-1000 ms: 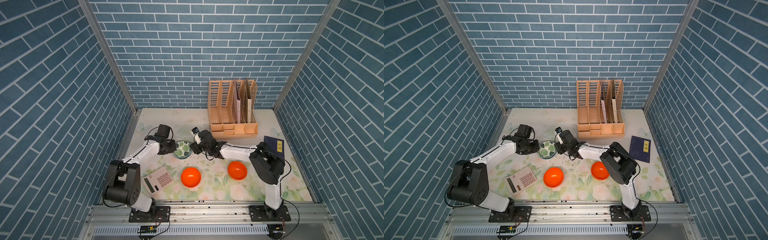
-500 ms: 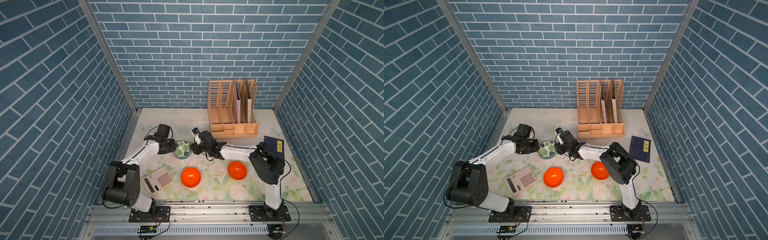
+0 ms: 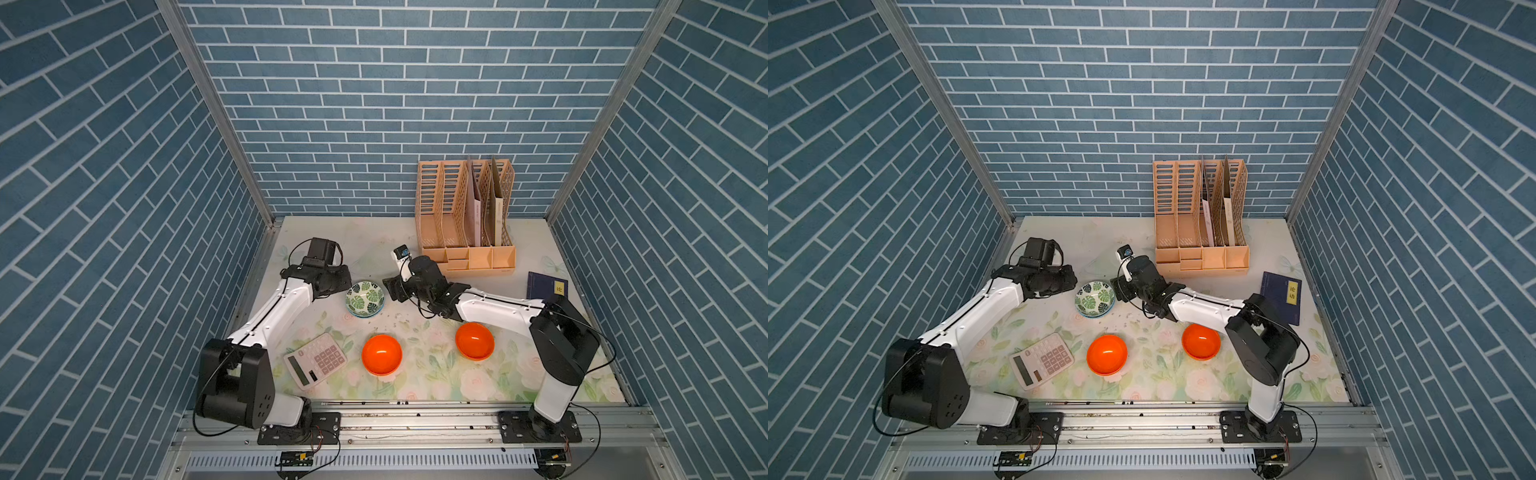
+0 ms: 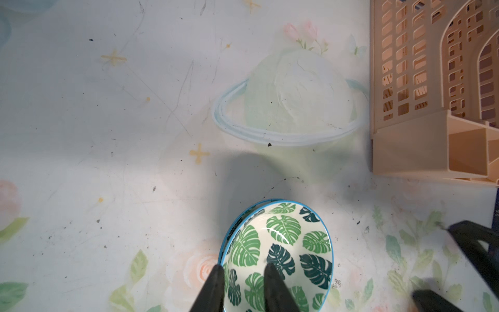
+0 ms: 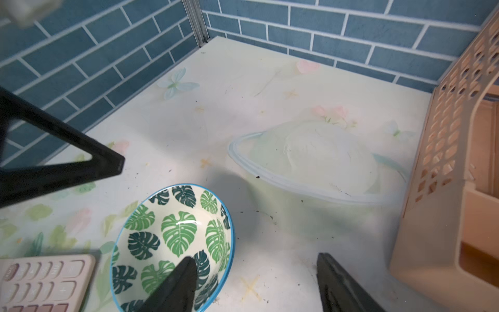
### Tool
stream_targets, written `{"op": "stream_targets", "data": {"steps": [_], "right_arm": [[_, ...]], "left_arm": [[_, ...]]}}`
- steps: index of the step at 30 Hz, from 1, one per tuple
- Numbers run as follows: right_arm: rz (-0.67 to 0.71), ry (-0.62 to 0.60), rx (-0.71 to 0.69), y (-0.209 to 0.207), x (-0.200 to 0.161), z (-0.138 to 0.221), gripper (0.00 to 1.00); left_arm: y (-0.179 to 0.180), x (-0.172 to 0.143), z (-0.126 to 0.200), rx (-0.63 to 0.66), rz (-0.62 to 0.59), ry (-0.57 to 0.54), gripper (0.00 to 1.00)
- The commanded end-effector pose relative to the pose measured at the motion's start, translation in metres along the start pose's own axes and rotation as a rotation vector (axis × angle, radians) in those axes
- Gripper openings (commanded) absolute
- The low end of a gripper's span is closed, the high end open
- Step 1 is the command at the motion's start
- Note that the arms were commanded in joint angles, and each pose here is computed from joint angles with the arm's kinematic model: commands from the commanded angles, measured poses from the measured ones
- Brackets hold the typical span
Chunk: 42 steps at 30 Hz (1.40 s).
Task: Stack the bowls
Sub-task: Place the bowl on the bowl.
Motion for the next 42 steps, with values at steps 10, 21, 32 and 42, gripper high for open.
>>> {"op": "stream_targets", "data": {"steps": [10,21,32,42], "right_arm": [[0.007,0.002,-0.03,-0.006,0.0,0.01,0.75],[0.009,0.009,-0.027,-0.006,-0.004,0.01,0.75],[0.005,0.006,-0.024,-0.005,-0.004,0.009,0.75],[0.004,-0.004,-0.019,-0.005,-0.003,0.012,0.75]], "left_arm": [[0.025,-0.032,-0.036,0.073,-0.008,0.099,0.23],[0.026,-0.033,-0.04,0.078,-0.005,0.11,0.23],[0.028,-0.034,-0.044,0.09,-0.008,0.123,0.23],[0.012,-0.012,-0.018,0.038,0.0,0.037,0.27]]}}
Point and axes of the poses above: each gripper's point midway between its finger pads, its own z axis back along the fingers, its own y axis along the line the jaws close on, x = y × z, the point moved 3 cm from there along z, back along the fingers, and after that the axes turned 5 degrees about z, right-handed, at the moved point
